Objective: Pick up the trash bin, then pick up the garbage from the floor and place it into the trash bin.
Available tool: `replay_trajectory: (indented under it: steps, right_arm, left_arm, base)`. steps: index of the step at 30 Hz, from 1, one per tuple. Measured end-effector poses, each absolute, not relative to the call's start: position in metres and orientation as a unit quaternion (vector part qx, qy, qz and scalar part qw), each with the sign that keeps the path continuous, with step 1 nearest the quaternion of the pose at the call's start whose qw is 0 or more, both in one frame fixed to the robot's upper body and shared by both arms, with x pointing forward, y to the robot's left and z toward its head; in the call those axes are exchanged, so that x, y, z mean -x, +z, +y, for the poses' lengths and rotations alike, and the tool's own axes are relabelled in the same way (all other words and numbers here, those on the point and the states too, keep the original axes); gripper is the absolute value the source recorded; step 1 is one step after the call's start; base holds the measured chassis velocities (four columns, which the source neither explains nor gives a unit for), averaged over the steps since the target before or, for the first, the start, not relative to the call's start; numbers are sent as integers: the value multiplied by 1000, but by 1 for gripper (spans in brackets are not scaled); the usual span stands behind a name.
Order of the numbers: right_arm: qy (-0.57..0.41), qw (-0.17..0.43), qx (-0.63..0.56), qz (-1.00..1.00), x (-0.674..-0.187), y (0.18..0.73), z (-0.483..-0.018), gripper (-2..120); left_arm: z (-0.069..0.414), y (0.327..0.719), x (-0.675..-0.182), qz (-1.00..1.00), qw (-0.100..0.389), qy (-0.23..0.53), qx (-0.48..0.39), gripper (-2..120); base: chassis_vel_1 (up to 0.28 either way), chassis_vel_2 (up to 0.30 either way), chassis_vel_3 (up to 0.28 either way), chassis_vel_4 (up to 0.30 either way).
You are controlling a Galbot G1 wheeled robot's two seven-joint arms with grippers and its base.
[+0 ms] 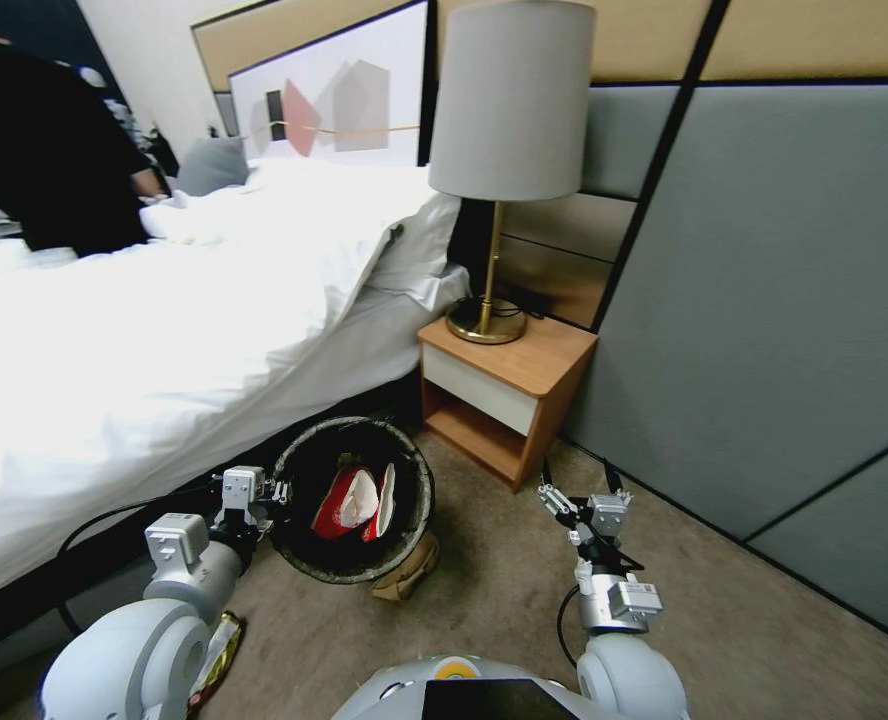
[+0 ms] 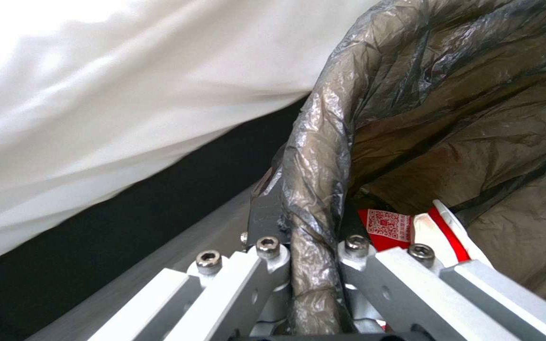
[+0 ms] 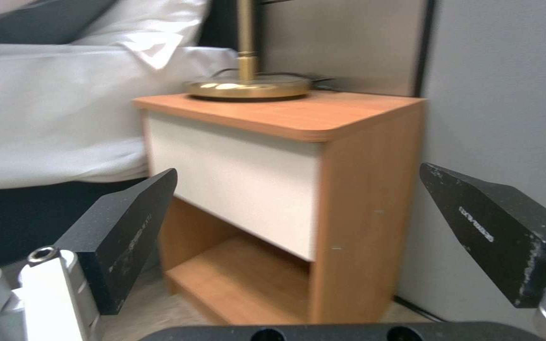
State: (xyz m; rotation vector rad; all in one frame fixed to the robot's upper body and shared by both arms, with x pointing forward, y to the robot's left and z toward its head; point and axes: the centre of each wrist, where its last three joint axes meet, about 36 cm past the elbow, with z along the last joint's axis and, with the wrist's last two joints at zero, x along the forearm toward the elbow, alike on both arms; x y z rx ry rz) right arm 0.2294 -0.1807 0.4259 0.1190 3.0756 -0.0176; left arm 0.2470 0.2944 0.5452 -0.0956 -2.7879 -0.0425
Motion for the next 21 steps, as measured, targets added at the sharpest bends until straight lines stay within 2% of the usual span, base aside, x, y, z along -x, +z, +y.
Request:
replay_trajectory:
  steps: [21]
  right_arm:
    - [-5,18,-34,999,-227,421,-177,100]
  left_arm:
    - [299,545,-249,-984,175,-17,32,1]
  base:
    - [76,64,67,69]
